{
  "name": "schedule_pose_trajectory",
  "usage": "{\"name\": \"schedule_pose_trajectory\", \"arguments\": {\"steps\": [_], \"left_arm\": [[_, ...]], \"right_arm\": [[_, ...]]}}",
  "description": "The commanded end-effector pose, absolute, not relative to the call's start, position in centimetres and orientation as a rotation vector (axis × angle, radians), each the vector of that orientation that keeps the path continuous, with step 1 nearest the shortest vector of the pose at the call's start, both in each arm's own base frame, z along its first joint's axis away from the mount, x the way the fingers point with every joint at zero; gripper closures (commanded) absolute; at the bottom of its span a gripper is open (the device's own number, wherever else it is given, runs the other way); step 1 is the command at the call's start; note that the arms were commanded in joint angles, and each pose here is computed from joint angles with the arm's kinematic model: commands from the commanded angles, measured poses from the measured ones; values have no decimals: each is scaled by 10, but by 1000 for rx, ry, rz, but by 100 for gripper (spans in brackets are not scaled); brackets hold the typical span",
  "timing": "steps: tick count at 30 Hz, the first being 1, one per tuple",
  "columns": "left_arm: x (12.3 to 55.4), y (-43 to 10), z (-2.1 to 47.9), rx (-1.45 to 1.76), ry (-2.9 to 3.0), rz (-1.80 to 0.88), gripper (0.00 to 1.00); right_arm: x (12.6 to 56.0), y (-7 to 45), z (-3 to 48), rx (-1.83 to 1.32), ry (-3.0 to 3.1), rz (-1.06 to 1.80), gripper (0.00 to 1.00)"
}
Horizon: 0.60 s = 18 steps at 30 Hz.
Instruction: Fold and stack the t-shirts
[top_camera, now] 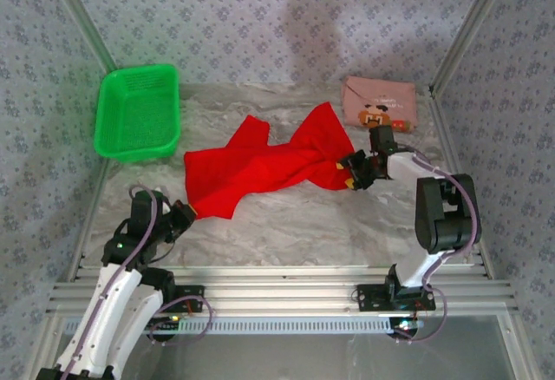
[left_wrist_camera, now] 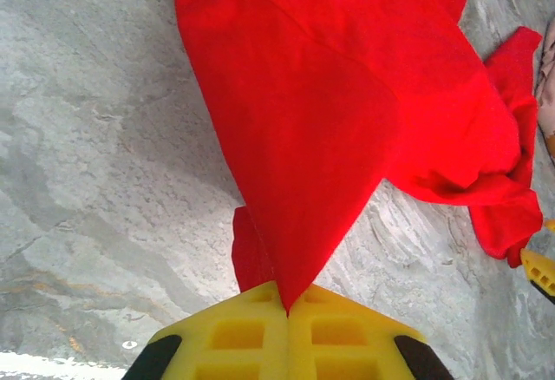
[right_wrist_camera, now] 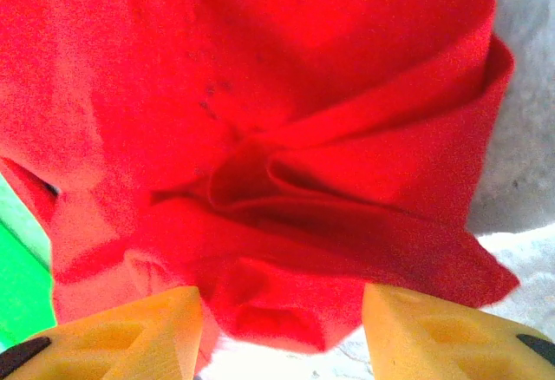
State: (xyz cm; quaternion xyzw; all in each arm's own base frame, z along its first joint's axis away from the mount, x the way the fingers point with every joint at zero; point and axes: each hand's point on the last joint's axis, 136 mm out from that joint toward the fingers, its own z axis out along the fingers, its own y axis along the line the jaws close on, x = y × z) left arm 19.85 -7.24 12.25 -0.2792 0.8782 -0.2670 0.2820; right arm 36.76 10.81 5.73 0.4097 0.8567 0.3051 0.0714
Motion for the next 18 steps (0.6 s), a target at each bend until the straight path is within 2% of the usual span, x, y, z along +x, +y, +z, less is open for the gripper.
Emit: {"name": "schedule_pose_trajectory", "arguments": {"steps": [1,5,7,11,13,18], "left_arm": [[197,-71,138,-701,2340,-693,100],[196,-70,136,-700,2346,-689,100],[197,-71,137,-700,2340,-693,100],[200,-71,145,-678,2332,-687,100],[201,-68,153,-663,2323,-663,100],[238,-70,216,-581,2212,-697,100]], "right_arm": [[381,104,49,1319,2517,938,46],[396,106,39,1331,2521,943,50],[404,113,36,1326,2534,978,61],[409,115,43,1303,2548,968,92],[414,107,66,1247,2508,952,100],[453,111,169,880,2378,1035,100]]}}
